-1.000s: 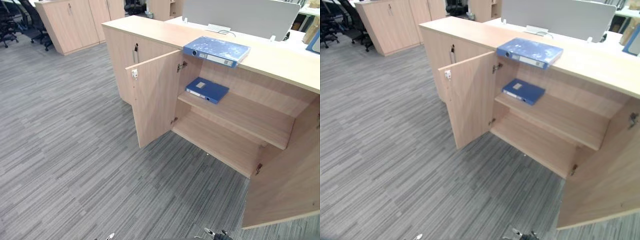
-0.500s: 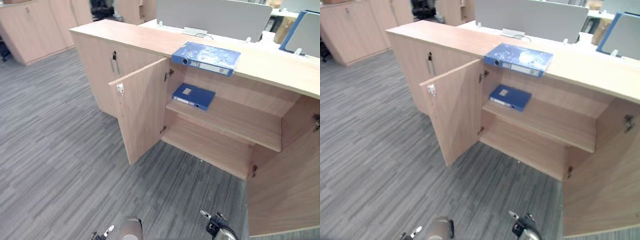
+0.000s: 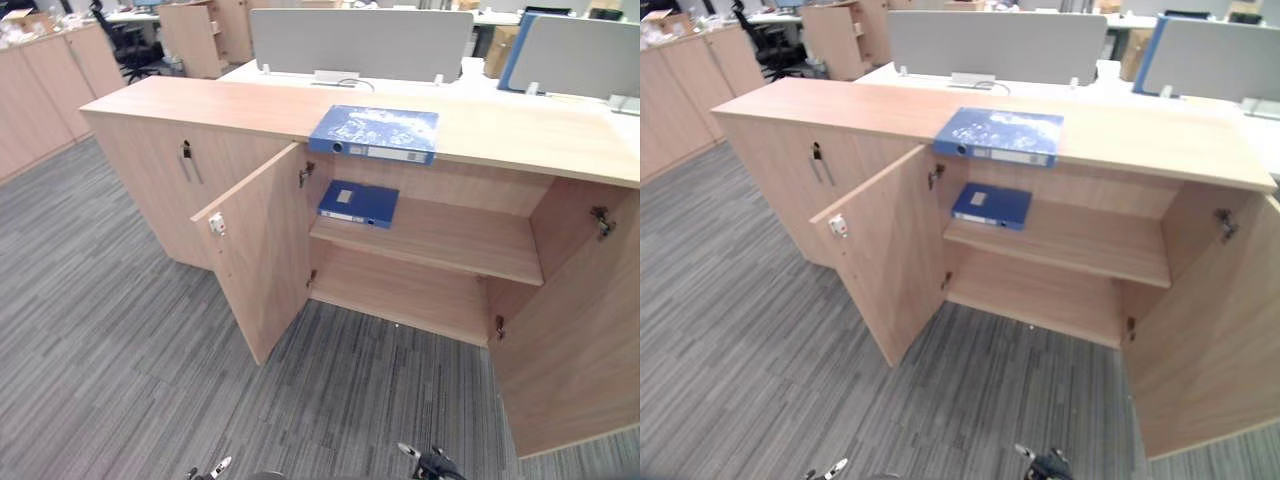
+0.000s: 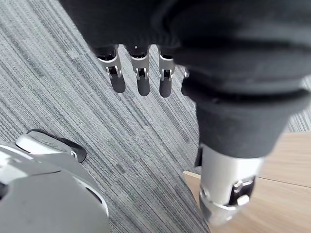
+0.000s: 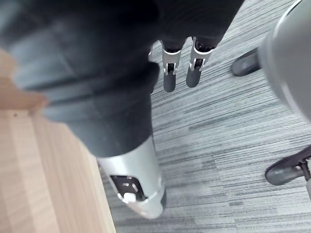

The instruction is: Walk over to the cabinet, pick up the folder, carry it to the office cabinet, place the folder inside the office cabinet, then close the office cabinet door

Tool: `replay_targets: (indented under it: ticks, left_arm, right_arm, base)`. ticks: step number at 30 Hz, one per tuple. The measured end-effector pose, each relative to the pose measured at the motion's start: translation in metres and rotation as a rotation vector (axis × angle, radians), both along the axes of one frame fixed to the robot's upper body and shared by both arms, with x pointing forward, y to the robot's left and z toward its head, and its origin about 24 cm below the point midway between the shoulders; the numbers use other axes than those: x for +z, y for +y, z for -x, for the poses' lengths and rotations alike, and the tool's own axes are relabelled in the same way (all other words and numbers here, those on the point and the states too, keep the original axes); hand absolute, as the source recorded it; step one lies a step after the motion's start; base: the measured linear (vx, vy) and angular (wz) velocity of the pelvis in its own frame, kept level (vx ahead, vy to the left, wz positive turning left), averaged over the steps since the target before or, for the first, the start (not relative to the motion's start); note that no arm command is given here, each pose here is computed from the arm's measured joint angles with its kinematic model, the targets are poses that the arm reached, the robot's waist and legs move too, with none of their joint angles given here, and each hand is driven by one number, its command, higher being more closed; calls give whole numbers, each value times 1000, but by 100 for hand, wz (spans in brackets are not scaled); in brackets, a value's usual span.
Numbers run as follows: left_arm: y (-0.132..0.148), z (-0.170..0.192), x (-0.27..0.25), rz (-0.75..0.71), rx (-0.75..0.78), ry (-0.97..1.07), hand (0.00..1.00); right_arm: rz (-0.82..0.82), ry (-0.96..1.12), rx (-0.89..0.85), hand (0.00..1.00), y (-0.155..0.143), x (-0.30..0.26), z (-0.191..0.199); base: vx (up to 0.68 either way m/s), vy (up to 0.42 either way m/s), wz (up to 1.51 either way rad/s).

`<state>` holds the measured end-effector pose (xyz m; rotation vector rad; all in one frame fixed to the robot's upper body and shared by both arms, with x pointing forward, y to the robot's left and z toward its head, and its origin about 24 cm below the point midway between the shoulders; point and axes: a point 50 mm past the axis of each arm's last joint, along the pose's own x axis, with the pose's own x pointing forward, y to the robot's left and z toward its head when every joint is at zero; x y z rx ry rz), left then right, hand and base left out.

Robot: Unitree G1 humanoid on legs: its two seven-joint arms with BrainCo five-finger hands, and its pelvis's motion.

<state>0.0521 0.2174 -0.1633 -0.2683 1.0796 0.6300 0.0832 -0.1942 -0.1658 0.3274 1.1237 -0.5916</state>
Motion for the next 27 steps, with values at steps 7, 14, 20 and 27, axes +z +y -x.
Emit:
replay_targets:
  ticks: [7, 14, 20, 27]
  left_arm:
    - [-3, 15, -2, 10, 26, 29, 0]
    - [0, 12, -1, 6, 26, 27, 0]
    - [-2, 9, -1, 7, 32, 23, 0]
    - [1, 6, 3, -8, 84, -20, 0]
  right_arm:
    - [44, -19, 15, 0, -12, 4, 2]
    - [34, -18, 17, 0, -8, 3, 0]
    - [30, -10, 13, 0, -6, 2, 4]
    - [24, -10, 5, 0, -3, 2, 4]
  base:
    - [-40, 93, -34]
    - [116, -161, -12]
    - [211, -254, 20]
    - [227, -50, 2]
